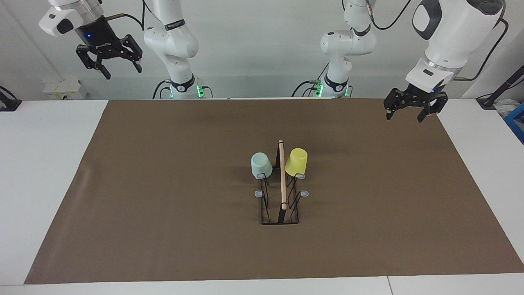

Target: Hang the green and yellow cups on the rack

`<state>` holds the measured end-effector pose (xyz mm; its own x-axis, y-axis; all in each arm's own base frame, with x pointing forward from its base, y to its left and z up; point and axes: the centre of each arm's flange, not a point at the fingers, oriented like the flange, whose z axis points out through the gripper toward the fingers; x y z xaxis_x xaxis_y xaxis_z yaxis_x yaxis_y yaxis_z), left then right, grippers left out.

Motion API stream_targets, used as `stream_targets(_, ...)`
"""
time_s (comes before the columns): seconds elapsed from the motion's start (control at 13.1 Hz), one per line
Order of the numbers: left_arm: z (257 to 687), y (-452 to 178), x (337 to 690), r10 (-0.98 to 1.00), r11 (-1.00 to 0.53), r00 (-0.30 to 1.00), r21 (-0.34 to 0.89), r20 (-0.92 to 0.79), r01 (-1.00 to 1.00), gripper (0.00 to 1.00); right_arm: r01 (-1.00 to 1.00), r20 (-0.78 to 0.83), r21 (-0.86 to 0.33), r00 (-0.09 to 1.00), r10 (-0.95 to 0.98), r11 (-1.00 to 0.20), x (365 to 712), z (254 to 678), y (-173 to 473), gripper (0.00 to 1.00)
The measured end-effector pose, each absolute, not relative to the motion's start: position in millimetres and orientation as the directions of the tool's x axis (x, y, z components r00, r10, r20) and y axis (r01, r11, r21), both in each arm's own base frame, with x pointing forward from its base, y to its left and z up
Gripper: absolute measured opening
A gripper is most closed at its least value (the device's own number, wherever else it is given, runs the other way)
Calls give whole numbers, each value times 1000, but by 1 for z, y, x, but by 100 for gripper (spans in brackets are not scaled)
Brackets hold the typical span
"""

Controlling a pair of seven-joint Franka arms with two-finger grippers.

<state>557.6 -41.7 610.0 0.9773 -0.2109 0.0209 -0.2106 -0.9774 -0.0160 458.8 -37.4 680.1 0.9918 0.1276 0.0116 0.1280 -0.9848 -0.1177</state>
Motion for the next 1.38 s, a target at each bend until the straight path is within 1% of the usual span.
stream_targets(0.23, 610, -42, 558, -211, -977, 977, -16, 21, -211, 100, 140, -2, -131, 990, 142, -981, 473, 673, -46, 100)
stream_targets(0.54, 610, -42, 558, -211, -977, 977, -16, 21, -211, 100, 136, -40, -155, 989, 143, -979, 495, 653, -54, 100)
stream_targets(0.77, 610, -42, 558, -211, -977, 977, -16, 21, -210, 100, 163, -59, -130, 983, 171, -978, 510, 645, -43, 100)
stream_targets(0.92, 610, -42, 558, -211, -977, 977, -16, 21, -210, 100, 154, -63, -122, 985, 162, -981, 512, 646, -36, 100)
stream_targets(1.15, 610, -42, 558, -211, -977, 977, -16, 21, -210, 100, 72, -67, -114, 995, 80, -991, 512, 650, -31, 100)
stream_targets(1.38, 610, -41, 558, -210, -978, 977, -16, 21, -210, 100, 58, -47, -106, 997, 63, -993, 513, 654, -30, 100)
